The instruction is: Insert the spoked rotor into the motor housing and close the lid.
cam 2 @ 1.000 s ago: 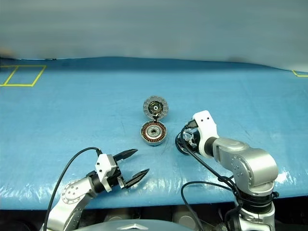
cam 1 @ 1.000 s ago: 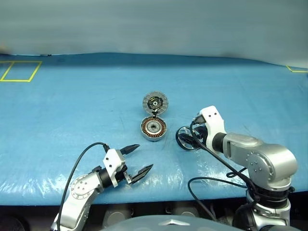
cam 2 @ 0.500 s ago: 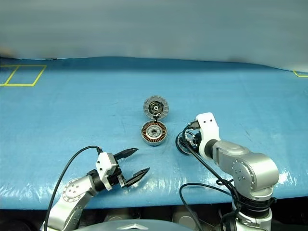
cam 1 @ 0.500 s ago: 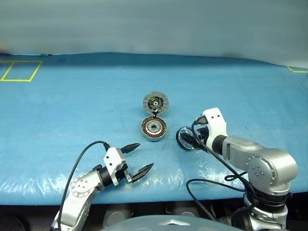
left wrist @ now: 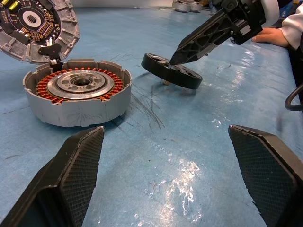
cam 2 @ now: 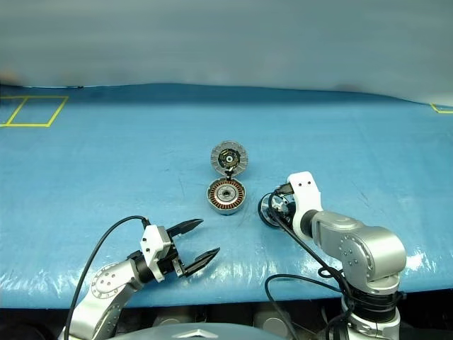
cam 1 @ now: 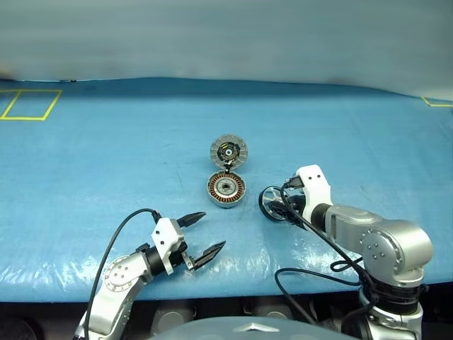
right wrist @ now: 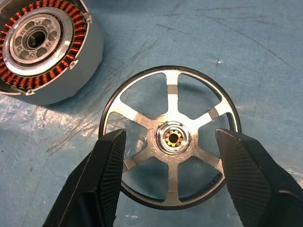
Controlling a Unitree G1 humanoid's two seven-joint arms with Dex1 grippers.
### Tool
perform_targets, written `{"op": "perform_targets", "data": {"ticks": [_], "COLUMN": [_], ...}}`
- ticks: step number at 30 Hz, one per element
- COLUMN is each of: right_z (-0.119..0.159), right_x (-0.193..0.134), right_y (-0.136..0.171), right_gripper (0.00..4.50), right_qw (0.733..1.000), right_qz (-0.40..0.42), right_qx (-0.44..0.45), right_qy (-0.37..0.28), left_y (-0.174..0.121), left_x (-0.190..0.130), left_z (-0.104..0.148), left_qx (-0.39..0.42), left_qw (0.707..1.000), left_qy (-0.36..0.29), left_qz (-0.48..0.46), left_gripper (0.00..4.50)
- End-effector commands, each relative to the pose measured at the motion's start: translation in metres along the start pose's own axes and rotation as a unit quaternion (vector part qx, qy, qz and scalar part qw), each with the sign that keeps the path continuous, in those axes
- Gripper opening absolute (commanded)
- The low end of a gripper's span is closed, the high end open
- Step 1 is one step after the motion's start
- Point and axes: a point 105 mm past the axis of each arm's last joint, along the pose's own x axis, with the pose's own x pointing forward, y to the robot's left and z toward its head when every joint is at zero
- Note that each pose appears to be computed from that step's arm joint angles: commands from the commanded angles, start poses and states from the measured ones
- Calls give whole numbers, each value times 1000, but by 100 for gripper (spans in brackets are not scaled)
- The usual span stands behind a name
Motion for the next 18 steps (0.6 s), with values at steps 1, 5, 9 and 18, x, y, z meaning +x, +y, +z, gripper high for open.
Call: {"op": "perform_targets", "data": {"ticks": [1, 5, 9, 18], "right_z": [0, -6, -9, 9], "right_x": [2, 9, 11, -5], "right_y": [0, 0, -2, -2], "right_gripper": [315, 315, 255, 132], "right_qw": [1000, 1000, 999, 998], "right_qz": [0, 1, -9, -7], "right_qx": [-1, -6, -12, -69], "right_qy": [6, 26, 29, 2], "left_y": [-3, -3, -3, -4], "left_x": [3, 2, 2, 1], "left_z": [10, 11, 11, 10], "left_qx": [9, 8, 7, 3], "left_qw": [1000, 1000, 1000, 1000], "left_qy": [-17, -18, -18, -18], "left_qz": [-11, -9, -6, -5], "left_gripper": [450, 450, 450, 450]}}
